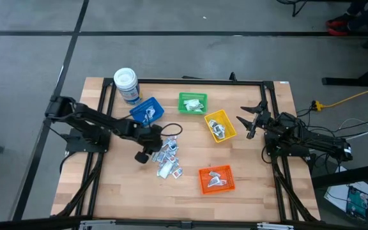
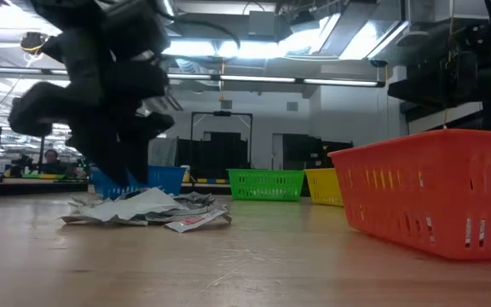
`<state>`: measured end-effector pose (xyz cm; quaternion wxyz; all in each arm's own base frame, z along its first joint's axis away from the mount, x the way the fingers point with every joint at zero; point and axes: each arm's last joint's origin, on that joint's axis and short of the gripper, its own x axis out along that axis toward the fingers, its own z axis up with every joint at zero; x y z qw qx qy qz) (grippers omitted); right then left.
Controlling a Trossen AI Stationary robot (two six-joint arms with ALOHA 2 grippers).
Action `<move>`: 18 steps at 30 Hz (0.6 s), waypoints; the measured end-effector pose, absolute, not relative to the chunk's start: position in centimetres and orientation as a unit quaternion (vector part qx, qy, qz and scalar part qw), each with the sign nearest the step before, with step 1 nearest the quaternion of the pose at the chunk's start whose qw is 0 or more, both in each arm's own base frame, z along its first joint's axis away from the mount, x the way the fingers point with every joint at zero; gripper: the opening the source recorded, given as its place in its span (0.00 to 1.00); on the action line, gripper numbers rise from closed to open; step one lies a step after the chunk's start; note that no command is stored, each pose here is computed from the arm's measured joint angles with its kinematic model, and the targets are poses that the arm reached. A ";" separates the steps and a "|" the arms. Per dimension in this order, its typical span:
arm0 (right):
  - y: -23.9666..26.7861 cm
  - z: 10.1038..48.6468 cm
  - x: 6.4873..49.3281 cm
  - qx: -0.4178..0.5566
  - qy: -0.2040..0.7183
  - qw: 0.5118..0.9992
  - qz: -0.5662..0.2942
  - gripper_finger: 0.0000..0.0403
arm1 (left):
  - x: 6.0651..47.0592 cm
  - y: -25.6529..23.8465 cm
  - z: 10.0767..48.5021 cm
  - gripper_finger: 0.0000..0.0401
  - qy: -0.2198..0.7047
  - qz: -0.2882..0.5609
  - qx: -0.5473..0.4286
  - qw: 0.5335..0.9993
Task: Pick & Place First Aid Supplies
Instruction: Put the white bandage into the green bin
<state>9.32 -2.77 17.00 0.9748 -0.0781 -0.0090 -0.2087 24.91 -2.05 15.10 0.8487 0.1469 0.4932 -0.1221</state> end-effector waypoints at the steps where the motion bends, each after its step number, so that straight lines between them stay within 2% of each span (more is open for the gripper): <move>1: -2.8 17.0 9.3 -0.078 -0.009 0.975 -0.209 0.59 | 25.2 -2.0 14.9 0.32 0.497 -0.121 0.146 0.847; 13: -2.8 17.0 9.3 -0.078 -0.009 0.975 -0.209 0.59 | 25.8 -1.8 13.5 0.31 0.523 -0.124 0.146 0.830; 18: -2.8 17.0 9.3 -0.078 -0.009 0.975 -0.209 0.59 | 25.8 -1.8 13.5 0.23 0.524 -0.124 0.146 0.830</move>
